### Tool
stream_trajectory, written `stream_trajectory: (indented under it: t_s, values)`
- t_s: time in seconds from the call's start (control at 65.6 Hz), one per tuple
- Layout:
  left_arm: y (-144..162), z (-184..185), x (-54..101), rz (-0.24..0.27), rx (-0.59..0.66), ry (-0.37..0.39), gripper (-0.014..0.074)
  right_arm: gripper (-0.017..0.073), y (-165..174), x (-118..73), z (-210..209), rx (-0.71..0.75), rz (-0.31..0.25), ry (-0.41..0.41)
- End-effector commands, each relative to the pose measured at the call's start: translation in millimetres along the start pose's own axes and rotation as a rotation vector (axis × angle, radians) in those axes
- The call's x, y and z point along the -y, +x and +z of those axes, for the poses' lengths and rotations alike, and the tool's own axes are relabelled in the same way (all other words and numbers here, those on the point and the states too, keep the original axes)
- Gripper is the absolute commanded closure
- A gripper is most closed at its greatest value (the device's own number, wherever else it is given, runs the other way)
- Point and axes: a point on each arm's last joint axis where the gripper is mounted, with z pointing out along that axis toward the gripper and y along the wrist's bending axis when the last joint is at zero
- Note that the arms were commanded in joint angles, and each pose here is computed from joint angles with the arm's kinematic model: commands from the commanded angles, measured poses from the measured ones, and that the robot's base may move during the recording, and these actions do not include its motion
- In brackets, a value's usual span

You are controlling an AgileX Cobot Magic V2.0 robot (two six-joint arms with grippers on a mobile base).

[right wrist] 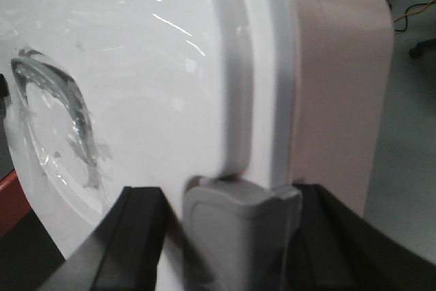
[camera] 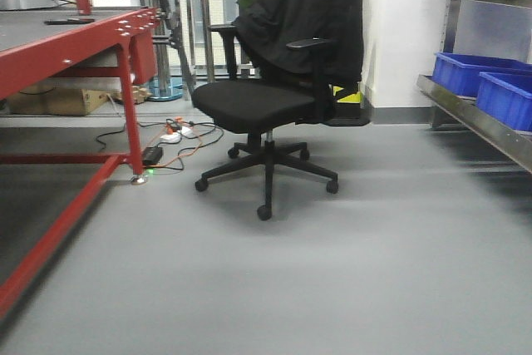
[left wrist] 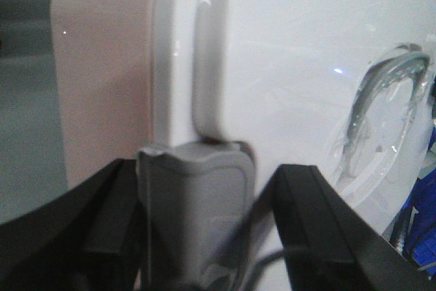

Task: Grab white bin and place on right shelf
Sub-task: 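Turn the base toward the steel shelf rack with blue crates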

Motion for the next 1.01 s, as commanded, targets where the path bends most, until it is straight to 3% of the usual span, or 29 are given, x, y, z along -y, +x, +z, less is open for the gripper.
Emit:
stream_trajectory:
  t_s: [0.0,0.991]
  values:
    - [-11.4,-9.2,37.8,-0.007,0.063,0.275,0.0365,0.0167,-13.2,-30.0,-8.3,0.090,0.054,-0.225]
    - [-11.4,-9.2,37.8,-0.007,0.063,0.275,0.0365,0.0167,-13.2,-30.1,-8.3,0.089,0.054,-0.225]
